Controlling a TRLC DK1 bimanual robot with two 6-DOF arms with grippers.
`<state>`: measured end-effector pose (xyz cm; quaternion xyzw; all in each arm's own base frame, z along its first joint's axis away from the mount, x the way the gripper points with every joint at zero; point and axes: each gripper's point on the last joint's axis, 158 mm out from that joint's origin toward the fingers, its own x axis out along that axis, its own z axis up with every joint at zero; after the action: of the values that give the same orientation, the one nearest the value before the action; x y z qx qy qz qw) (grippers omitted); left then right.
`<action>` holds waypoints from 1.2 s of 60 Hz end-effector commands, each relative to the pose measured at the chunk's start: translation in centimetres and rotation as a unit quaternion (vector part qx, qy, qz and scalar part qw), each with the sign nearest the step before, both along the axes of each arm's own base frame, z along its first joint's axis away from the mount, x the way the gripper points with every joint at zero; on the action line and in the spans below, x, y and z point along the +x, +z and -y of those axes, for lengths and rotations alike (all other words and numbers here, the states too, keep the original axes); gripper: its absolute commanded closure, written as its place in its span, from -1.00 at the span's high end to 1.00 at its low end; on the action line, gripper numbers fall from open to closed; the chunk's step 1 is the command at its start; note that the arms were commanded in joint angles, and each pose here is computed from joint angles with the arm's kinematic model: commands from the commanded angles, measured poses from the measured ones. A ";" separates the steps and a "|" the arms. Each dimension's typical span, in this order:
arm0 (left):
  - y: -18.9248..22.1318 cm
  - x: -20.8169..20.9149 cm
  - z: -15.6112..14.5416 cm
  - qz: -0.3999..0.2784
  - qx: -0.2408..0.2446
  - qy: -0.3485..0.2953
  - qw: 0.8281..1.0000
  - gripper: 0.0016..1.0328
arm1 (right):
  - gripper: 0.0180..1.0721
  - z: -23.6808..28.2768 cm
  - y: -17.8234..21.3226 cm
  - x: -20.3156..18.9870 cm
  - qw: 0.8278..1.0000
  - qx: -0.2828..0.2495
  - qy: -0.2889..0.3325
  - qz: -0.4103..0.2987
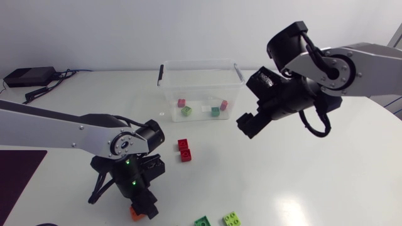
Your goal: Place the duplo bricks in the container
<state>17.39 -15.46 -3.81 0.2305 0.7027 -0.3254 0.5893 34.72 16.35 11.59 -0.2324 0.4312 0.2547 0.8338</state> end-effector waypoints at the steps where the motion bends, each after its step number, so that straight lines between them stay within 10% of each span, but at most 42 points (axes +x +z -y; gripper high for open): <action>1: 0.1 -0.4 -0.4 -0.015 0.008 0.017 1.000 -0.58 | 0.92 0.1 -1.8 -2.0 0.999 -0.015 0.026 -0.016; 23: 6.0 4.8 0.7 0.083 -0.054 0.028 0.995 -0.52 | 0.92 0.1 -4.7 -6.4 0.995 -0.034 0.078 -0.045; 39: 0.2 6.3 0.4 0.074 -0.031 0.031 0.996 -0.50 | 0.92 0.0 -5.5 -7.5 0.994 -0.035 0.085 -0.051; 51: 0.4 7.2 0.1 0.089 -0.034 0.024 0.995 0.70 | 0.92 0.1 -5.6 -8.0 0.994 -0.038 0.088 -0.052; 72: 2.0 5.7 -2.5 0.101 -0.038 -0.032 0.994 0.83 | 0.92 -0.6 -6.1 -9.0 0.992 -0.039 0.102 -0.060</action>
<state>24.80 -14.36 -1.06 0.2452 0.6081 -0.3322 0.6781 26.66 17.02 6.30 -0.2882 0.4572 0.3294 0.7742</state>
